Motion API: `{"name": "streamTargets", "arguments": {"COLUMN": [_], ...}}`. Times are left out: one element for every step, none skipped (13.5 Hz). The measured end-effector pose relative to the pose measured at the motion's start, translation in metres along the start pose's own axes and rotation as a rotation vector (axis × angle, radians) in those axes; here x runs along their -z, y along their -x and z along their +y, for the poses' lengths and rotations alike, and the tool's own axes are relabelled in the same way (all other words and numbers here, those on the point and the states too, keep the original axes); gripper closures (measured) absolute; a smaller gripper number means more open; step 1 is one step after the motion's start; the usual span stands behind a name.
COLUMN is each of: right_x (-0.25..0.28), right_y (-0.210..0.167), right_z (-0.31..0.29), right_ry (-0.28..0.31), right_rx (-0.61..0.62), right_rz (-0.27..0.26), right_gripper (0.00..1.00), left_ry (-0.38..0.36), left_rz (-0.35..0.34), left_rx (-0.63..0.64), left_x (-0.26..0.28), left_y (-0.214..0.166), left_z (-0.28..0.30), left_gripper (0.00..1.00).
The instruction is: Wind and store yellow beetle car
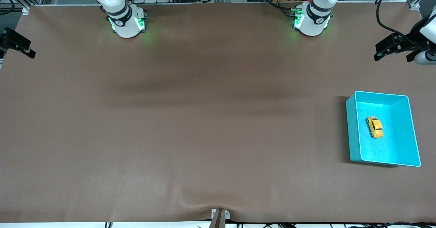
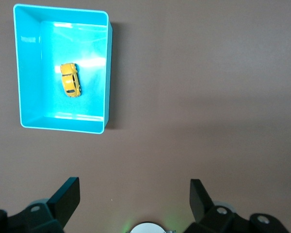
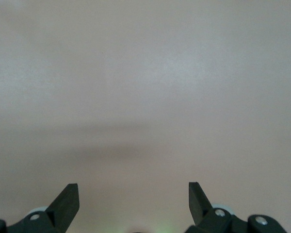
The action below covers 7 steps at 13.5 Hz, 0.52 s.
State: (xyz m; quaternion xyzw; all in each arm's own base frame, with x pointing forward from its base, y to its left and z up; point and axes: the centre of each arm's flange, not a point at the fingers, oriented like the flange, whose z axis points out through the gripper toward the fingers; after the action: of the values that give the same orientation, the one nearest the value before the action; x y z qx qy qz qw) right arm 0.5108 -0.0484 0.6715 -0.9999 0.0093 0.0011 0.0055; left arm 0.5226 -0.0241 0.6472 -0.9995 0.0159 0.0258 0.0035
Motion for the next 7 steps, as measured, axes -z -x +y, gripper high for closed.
{"name": "streamTargets", "arguments": {"right_x": [-0.0008, -0.0012, -0.0012, -0.0011, -0.0010, -0.0008, -0.0006], "right_y": [-0.0007, -0.0010, -0.0011, -0.0012, -0.0013, -0.0013, -0.0013], "right_z": [0.0003, 0.0004, 0.0000, -0.0002, -0.0004, -0.0007, -0.0013], "right_ry": [0.003, 0.004, 0.005, 0.005, 0.005, 0.005, 0.006], "right_rx": [0.000, 0.000, 0.001, 0.004, 0.011, 0.019, 0.026], "right_rz": [-0.001, -0.002, -0.001, 0.000, 0.000, 0.001, 0.001], "right_gripper": [0.00, 0.00, 0.00, 0.00, 0.00, 0.00, 0.00], "left_ry": [0.000, 0.000, 0.000, 0.000, 0.000, 0.000, 0.000], "left_rz": [-0.003, -0.005, -0.006, -0.007, -0.007, -0.008, -0.008], "left_rx": [0.011, 0.017, 0.020, 0.022, 0.023, 0.023, 0.023], "left_x": [-0.0006, -0.0009, -0.0013, -0.0016, -0.0018, -0.0019, -0.0020], "left_y": [0.0002, 0.0003, 0.0004, 0.0004, 0.0004, 0.0004, 0.0004], "left_z": [0.0001, 0.0002, 0.0002, 0.0002, 0.0002, 0.0002, 0.0002], "left_gripper": [0.00, 0.00, 0.00, 0.00, 0.00, 0.00, 0.00]}}
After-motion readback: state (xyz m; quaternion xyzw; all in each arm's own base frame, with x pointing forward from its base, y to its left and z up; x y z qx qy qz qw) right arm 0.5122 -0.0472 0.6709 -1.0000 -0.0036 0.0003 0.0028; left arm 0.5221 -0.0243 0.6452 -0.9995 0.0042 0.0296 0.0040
